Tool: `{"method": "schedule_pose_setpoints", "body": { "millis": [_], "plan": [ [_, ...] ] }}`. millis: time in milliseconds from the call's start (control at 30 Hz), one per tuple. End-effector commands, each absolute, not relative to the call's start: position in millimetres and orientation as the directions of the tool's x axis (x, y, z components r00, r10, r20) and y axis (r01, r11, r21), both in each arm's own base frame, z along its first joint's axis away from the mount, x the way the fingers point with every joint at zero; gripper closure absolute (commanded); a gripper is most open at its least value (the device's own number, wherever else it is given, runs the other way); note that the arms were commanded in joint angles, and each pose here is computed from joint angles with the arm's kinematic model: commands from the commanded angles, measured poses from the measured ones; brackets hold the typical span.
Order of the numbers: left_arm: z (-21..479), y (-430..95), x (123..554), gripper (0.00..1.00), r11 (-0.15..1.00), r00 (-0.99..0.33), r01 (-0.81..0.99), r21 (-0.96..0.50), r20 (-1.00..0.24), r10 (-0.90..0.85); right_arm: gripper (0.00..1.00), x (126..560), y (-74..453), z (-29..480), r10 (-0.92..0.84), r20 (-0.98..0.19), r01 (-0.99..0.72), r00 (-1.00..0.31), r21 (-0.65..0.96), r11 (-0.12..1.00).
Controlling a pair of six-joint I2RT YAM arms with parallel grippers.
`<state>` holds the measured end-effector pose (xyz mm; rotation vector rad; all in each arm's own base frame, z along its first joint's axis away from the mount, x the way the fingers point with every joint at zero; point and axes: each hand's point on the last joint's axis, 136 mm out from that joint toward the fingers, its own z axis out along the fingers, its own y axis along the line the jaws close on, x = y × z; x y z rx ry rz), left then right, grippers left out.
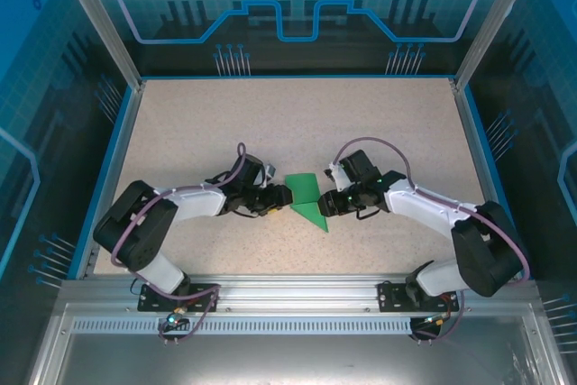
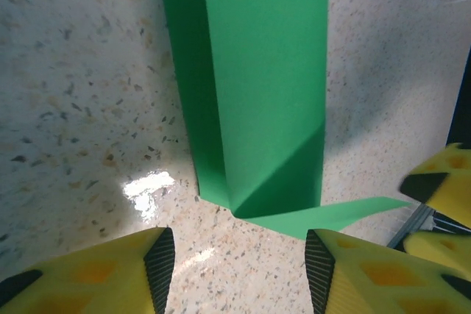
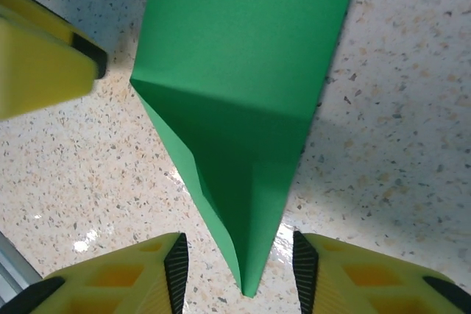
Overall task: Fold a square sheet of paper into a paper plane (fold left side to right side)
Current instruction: Third fold the triangle at the center of the table, then fourth fold the wing at the center of the table.
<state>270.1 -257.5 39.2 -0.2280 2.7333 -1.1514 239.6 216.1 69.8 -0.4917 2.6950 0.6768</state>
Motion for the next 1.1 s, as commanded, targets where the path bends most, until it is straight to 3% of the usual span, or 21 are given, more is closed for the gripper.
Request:
{"method": "schedule_pose_setpoints", "body": {
  "millis": [0,167,467,1067],
  "plan": [
    [44.6,-273.5,275.8,0.47,0.647,-0.977,-0.078,-0.758,-0.07,-0.2,0.53,240.6,214.8,89.7,-0.281,-0.489,-0.472,-0.826,0.326,0.819],
    [44.5,-285.6,282.4,0.51,0.633,-0.979,-0.073,-0.771,-0.064,-0.192,0.52,223.5,222.8,101.0,-0.341,-0.547,-0.565,-0.764,0.313,0.763],
    [56.5,-297.7,287.7,0.67,0.607,-0.981,-0.06,-0.793,-0.066,-0.184,0.52,204.6,250.4,86.5,-0.474,-0.558,-0.68,-0.681,0.242,0.692],
    [77.7,-304.1,292.3,0.72,0.568,-0.971,-0.155,-0.808,0.019,-0.238,0.49,226.9,260.9,56.7,-0.606,-0.503,-0.708,-0.616,0.017,0.706]
  ]
}}
